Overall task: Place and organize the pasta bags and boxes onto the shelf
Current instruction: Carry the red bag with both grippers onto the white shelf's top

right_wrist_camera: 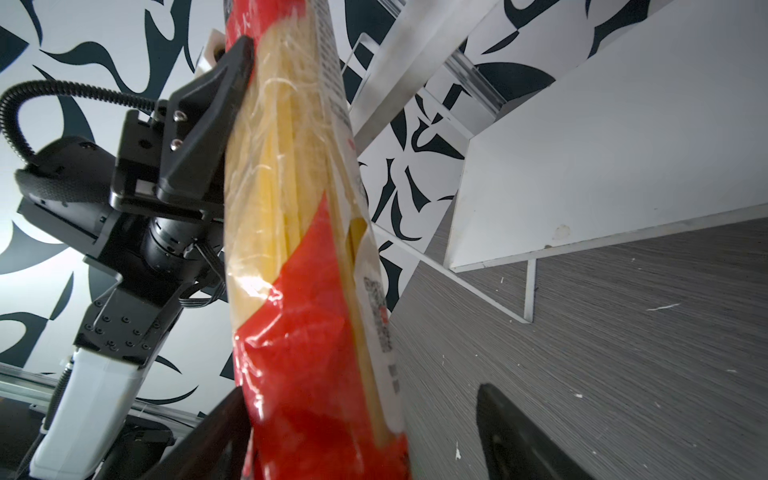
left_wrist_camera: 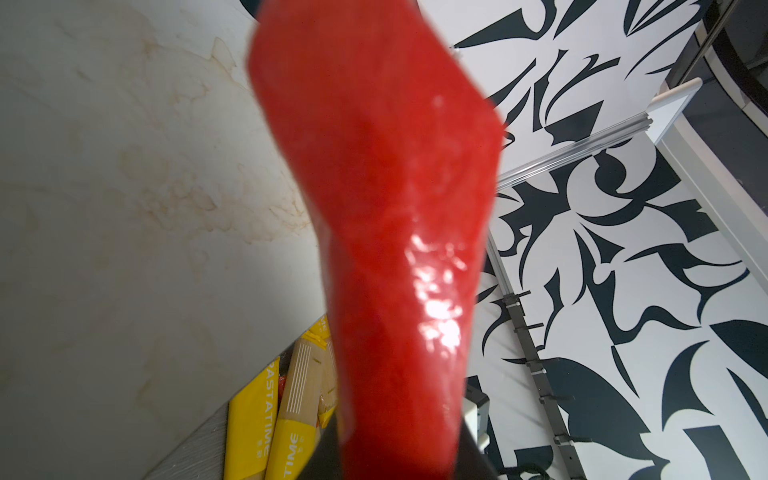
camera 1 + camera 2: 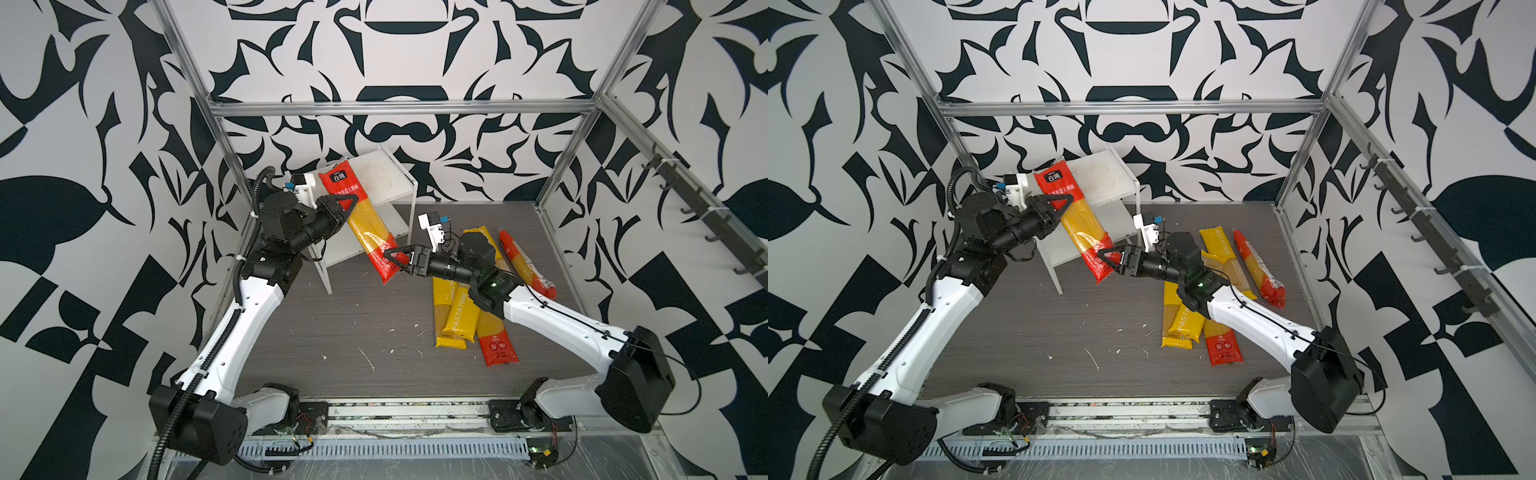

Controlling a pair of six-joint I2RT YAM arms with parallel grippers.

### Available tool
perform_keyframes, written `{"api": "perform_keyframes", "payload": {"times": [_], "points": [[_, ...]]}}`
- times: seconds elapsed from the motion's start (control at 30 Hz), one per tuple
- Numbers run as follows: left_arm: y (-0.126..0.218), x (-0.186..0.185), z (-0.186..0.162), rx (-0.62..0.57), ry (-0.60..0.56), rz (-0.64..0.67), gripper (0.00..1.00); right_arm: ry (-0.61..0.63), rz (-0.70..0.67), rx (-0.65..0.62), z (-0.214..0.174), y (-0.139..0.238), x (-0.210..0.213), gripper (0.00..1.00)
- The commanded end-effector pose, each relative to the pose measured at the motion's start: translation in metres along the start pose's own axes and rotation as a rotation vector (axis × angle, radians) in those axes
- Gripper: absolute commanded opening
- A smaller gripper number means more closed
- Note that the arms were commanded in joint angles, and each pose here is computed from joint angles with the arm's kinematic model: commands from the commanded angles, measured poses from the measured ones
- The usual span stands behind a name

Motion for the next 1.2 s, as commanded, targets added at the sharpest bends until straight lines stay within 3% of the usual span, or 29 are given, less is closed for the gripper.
{"api": "perform_keyframes", "payload": {"times": [0.0, 0.13, 0.33, 0.57, 0.67, 1.0, 1.17], "points": [[0.014, -0.057, 0.006, -0.03, -0.035, -0.184, 0.01, 0.032, 0.116, -0.054, 0.021, -0.007, 0.035, 0.83], [0.015, -0.054, 0.012, -0.043, -0.023, -0.185, 0.02, 0.01, 0.101, -0.097, 0.025, -0.008, 0.033, 0.73], [0.014, -0.045, 0.017, -0.046, 0.013, -0.165, 0.12, -0.049, 0.128, -0.169, 0.036, -0.011, 0.034, 0.38], [0.022, -0.041, 0.026, -0.076, 0.033, -0.138, 0.48, -0.101, 0.133, -0.238, 0.053, -0.012, 0.037, 0.18], [0.028, -0.041, 0.027, -0.09, 0.003, -0.109, 0.61, -0.12, 0.137, -0.268, 0.065, -0.014, 0.041, 0.14], [0.077, -0.017, 0.036, -0.265, -0.169, 0.188, 0.7, -0.223, 0.116, -0.311, 0.091, -0.042, 0.046, 0.05], [0.102, -0.017, 0.041, -0.347, -0.243, 0.255, 0.71, -0.234, 0.086, -0.314, 0.1, -0.063, 0.056, 0.05]]}}
Point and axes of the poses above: each gripper's point midway between its finger pads, its own y axis back along the fingers, its own x axis along the line the jaws close on, z = x × y, the point moved 3 cm from there along y, back along the fingers, and after that the axes turned 14 degrees about y, right-handed, at the moved point
